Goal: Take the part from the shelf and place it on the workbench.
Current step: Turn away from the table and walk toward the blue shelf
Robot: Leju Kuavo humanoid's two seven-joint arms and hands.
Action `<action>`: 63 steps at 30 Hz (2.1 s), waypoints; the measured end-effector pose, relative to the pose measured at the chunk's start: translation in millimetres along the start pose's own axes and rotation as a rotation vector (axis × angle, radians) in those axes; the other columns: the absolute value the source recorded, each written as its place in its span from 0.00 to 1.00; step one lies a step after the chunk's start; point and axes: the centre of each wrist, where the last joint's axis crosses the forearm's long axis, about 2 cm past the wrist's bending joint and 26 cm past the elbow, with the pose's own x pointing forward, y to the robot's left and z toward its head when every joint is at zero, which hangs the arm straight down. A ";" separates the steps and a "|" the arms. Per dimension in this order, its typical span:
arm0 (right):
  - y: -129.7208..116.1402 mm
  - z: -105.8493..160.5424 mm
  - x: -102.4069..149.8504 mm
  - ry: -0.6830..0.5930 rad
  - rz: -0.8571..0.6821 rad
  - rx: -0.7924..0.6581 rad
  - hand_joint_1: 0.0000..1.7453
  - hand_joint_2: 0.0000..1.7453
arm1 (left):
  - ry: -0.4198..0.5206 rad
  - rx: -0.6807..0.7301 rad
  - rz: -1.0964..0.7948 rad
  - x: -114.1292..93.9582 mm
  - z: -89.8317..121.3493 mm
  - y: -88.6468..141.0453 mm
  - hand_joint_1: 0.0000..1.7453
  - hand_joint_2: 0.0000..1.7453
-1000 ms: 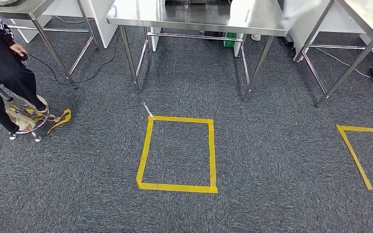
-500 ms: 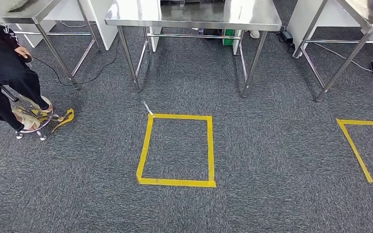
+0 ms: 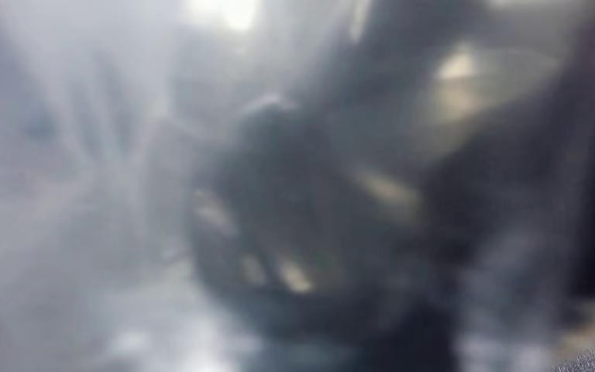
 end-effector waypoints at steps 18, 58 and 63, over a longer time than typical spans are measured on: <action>-2.3 -1.7 0.1 -0.003 0.007 -0.001 0.00 0.00 | 0.007 0.003 0.003 -1.6 0.0 0.7 0.00 0.00; -2.2 -1.3 -5.1 0.007 -0.002 0.009 0.00 0.00 | 0.006 0.007 -0.019 0.1 -1.4 2.4 0.00 0.00; -2.0 -1.3 -3.6 0.006 0.000 0.010 0.00 0.00 | 0.009 0.008 -0.019 -0.3 -1.6 3.0 0.00 0.00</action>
